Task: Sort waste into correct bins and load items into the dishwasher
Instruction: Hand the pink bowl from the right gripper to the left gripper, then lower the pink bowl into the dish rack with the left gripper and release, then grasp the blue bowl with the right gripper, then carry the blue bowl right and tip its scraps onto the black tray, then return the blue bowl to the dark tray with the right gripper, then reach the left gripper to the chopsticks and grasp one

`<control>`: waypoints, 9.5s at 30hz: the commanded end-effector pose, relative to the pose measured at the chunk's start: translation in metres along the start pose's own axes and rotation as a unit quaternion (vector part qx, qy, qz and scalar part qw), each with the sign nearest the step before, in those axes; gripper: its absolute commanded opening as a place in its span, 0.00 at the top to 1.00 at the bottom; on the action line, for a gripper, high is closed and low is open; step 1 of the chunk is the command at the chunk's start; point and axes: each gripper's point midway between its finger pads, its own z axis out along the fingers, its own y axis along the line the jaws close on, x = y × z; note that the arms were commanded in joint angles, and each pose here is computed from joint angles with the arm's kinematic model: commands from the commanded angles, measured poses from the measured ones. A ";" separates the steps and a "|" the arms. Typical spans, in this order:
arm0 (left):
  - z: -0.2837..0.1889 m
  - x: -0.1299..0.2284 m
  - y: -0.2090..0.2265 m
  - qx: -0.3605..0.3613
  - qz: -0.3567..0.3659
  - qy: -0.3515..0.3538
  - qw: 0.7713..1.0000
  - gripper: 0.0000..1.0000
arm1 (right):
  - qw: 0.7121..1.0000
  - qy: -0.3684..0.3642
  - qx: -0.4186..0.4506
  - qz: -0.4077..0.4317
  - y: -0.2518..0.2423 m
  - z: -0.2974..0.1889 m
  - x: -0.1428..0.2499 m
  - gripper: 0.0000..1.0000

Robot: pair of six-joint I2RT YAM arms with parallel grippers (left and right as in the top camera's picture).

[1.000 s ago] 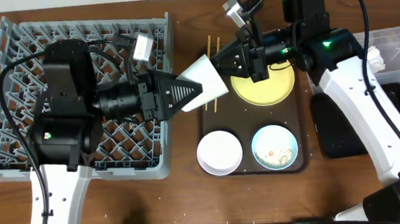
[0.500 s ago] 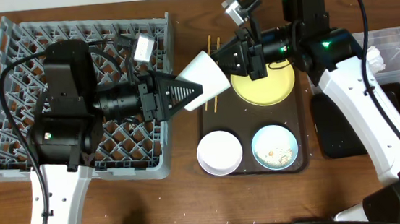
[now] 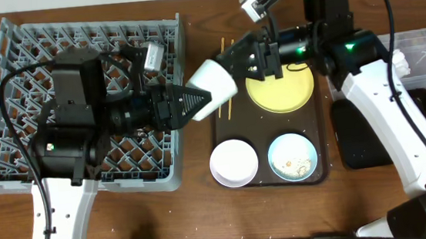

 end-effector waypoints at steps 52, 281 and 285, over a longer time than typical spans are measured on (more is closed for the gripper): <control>-0.173 0.103 0.291 -0.463 -0.505 0.005 0.728 0.24 | 0.913 0.136 0.357 0.144 -0.089 -0.035 0.100 0.38; 0.129 -0.006 0.159 -0.362 0.129 0.157 0.910 0.25 | 0.809 -0.044 0.507 0.295 -0.113 -0.162 0.119 0.32; 0.178 0.003 0.183 -0.350 0.139 0.170 0.911 0.35 | 0.804 -0.033 0.508 0.308 -0.110 -0.162 0.127 0.30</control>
